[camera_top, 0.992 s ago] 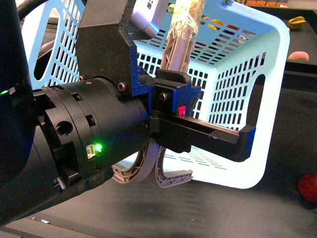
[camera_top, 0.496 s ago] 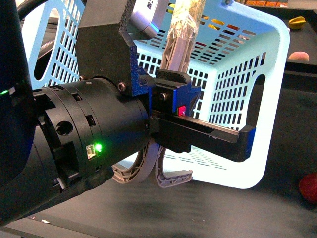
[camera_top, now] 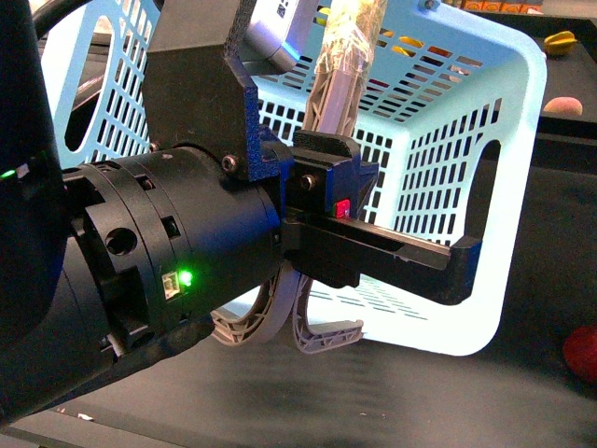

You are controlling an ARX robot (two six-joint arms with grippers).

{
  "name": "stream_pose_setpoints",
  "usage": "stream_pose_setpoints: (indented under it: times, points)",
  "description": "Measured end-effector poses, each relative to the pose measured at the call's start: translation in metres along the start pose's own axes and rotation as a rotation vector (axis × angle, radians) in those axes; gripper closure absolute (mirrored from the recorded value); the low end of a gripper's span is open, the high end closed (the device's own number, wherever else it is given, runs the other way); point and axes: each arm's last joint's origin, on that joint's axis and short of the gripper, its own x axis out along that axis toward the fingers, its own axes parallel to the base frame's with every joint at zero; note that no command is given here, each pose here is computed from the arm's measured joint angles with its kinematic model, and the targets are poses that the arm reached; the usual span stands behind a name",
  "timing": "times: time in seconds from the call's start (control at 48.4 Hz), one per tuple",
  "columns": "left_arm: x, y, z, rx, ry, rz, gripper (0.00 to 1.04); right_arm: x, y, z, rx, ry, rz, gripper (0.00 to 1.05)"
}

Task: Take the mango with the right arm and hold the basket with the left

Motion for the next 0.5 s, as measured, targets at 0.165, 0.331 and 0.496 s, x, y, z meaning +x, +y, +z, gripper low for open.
stream_pose_setpoints:
  times: [0.165,0.331,0.496]
  points:
    - [0.000,0.000,0.000,0.000,0.000,0.000,0.99,-0.031,0.016,0.027,-0.016,-0.054,0.102,0.41]
    - [0.000,0.000,0.000,0.000,0.000,0.000,0.99,-0.065,0.038,0.048,-0.052,-0.098,0.231,0.41]
    - [0.000,0.000,0.000,0.000,0.000,0.000,0.99,-0.103,0.066,0.068,-0.104,-0.157,0.381,0.41]
